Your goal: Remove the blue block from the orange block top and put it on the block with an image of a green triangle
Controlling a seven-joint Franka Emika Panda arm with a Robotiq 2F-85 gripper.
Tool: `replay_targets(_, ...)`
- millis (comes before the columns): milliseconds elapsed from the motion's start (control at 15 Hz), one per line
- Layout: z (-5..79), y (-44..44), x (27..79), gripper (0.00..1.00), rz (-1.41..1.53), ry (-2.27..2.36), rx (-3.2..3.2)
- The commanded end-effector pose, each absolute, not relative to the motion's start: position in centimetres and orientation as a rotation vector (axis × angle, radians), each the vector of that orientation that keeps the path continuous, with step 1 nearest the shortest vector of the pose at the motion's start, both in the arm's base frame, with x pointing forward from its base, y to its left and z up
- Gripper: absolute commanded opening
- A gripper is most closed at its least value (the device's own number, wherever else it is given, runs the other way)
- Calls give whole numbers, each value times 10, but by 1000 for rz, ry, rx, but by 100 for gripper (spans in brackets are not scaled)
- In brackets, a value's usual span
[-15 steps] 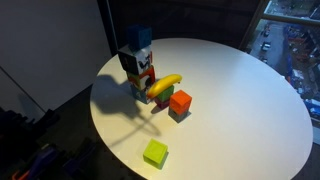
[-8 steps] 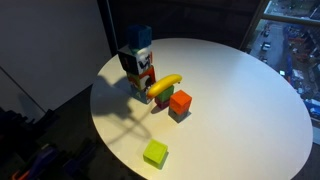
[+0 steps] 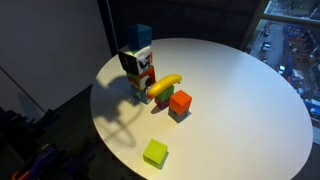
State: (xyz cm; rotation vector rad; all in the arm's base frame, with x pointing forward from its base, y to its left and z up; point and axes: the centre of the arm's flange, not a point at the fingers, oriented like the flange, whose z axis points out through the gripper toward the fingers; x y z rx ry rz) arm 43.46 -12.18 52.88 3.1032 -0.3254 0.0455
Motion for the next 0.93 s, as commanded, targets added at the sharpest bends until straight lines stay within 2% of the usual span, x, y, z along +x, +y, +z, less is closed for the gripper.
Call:
replay_targets(0,539,-115,416,100,3,-408,3078)
replay_targets(600,541,-120,395,100,35,-344,3079)
replay_targets(867,539,-117,406,100,-3,-368,3091)
